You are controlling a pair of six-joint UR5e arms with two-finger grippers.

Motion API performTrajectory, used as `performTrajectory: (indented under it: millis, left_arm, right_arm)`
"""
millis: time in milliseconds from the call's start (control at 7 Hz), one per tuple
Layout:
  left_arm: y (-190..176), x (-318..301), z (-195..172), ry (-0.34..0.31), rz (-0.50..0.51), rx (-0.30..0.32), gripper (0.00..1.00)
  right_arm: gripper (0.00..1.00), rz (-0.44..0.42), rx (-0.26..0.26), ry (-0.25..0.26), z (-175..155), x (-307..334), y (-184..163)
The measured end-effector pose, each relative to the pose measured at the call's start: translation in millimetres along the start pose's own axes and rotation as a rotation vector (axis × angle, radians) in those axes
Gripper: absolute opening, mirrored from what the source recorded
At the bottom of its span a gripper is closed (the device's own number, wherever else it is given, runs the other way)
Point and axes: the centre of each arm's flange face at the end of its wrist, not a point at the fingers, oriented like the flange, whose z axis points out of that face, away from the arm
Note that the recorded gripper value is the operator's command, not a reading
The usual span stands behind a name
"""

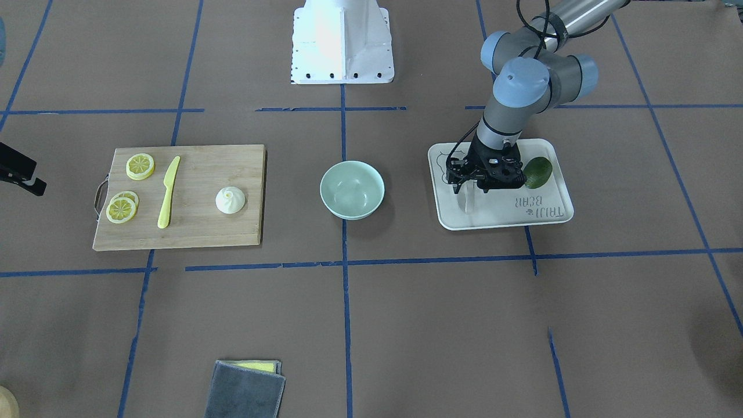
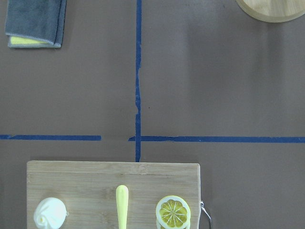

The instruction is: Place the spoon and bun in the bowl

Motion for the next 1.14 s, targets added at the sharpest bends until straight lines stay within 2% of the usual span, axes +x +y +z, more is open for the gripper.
performTrajectory:
  millis: [143,429,714,1143]
  left_arm:
    - [2,1,2,-0.001,0.001,-0.003,0.58]
    - [2,1,1,-0.001,-0.001,-0.004,0.21]
    - [3,2,-1,0.002,-0.002,-0.005,0.00]
    - [3,3,-10,0.012,0.001,0.000,0.00]
  right_arm:
    - [1.00,-0.008,-0.007,0.003,5,-5,1]
    - [1.00,-0.024,-0.019,0.013,17,-19,5]
    - [1.00,-0.038,-0.028,0.027,34,-53,9]
    - [1.00,-0.040,-0.031,0.038,66,-123,25]
